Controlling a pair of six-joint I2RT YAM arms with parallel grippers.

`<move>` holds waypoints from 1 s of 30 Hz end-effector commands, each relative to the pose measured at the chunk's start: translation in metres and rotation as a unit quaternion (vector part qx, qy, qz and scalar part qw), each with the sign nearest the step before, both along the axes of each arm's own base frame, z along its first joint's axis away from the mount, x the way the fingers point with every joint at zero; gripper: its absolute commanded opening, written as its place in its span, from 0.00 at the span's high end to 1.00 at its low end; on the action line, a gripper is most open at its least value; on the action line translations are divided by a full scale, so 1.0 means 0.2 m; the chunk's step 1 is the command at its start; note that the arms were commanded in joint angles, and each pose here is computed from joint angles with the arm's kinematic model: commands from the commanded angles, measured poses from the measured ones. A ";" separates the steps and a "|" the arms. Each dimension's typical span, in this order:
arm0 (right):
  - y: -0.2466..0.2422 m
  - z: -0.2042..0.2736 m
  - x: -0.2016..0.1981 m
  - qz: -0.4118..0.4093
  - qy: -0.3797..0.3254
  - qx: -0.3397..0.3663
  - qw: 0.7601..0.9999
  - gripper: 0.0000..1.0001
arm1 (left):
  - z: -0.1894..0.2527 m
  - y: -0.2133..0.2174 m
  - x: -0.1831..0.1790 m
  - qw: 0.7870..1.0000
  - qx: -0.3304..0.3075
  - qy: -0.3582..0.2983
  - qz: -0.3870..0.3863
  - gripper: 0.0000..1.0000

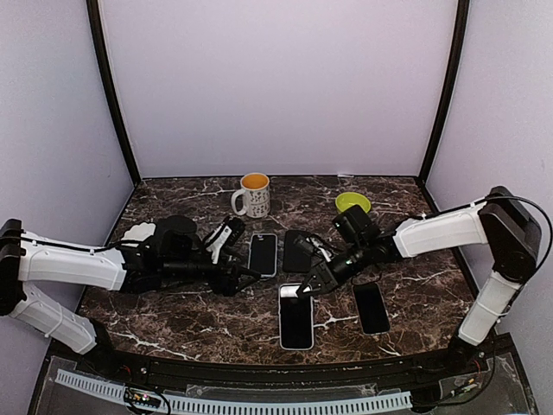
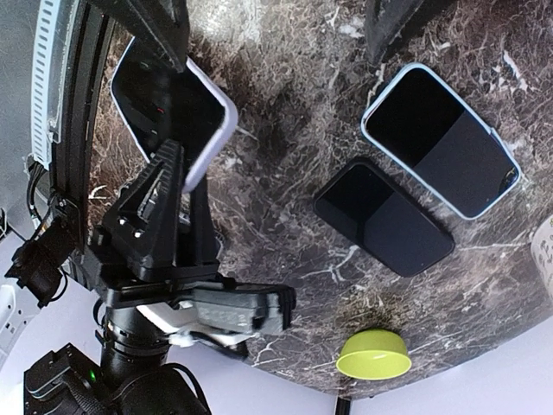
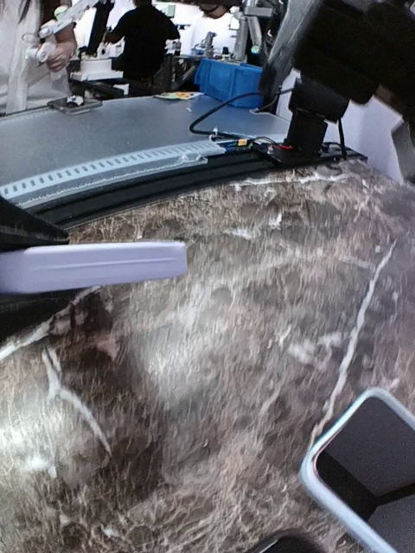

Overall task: Put the phone into the phone case
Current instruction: Place the phone with the phone case at the corner of the board, then adjust the phone with the phone case at the corner of the board.

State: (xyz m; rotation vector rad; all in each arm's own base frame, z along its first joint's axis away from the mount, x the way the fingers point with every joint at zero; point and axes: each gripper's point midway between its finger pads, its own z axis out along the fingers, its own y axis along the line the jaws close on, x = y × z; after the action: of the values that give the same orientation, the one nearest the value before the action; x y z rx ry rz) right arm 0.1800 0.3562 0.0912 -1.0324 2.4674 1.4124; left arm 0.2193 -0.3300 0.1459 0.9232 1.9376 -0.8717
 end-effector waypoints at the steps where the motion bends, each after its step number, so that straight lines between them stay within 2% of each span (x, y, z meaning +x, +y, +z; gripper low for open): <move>1: -0.11 -0.19 0.15 -0.063 0.001 -0.060 0.996 0.71 | -0.04 0.04 0.03 0.999 0.029 0.016 0.027 0.28; 5: -0.18 -0.30 0.24 -0.103 -0.029 -0.120 0.987 0.59 | -0.06 0.05 0.04 0.999 0.035 0.015 0.033 0.28; 14: -0.30 -0.29 0.39 -0.168 -0.088 -0.208 0.960 0.52 | -0.18 0.02 0.02 0.995 0.090 0.028 0.025 0.29; 19: -0.42 -0.29 0.30 -0.215 -0.110 -0.305 0.921 0.59 | -0.23 0.01 0.00 0.993 0.117 0.023 0.023 0.29; 22: -0.48 -0.31 0.24 -0.243 -0.120 -0.344 0.899 0.68 | -0.24 0.02 0.02 0.991 0.128 0.019 0.034 0.29; 26: -0.44 -0.36 0.14 -0.242 -0.106 -0.356 0.897 0.75 | -0.22 0.05 0.06 0.989 0.138 0.009 0.054 0.29; 30: -0.41 -0.43 0.09 -0.223 -0.106 -0.383 0.890 0.78 | -0.24 0.08 0.10 0.983 0.165 0.008 0.080 0.28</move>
State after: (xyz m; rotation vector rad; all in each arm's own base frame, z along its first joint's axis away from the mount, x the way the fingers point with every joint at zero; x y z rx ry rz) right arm 0.2023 0.2820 0.0192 -0.6195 2.8181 0.2946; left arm 0.2268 -0.3202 0.0947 0.9610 2.1559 -0.5794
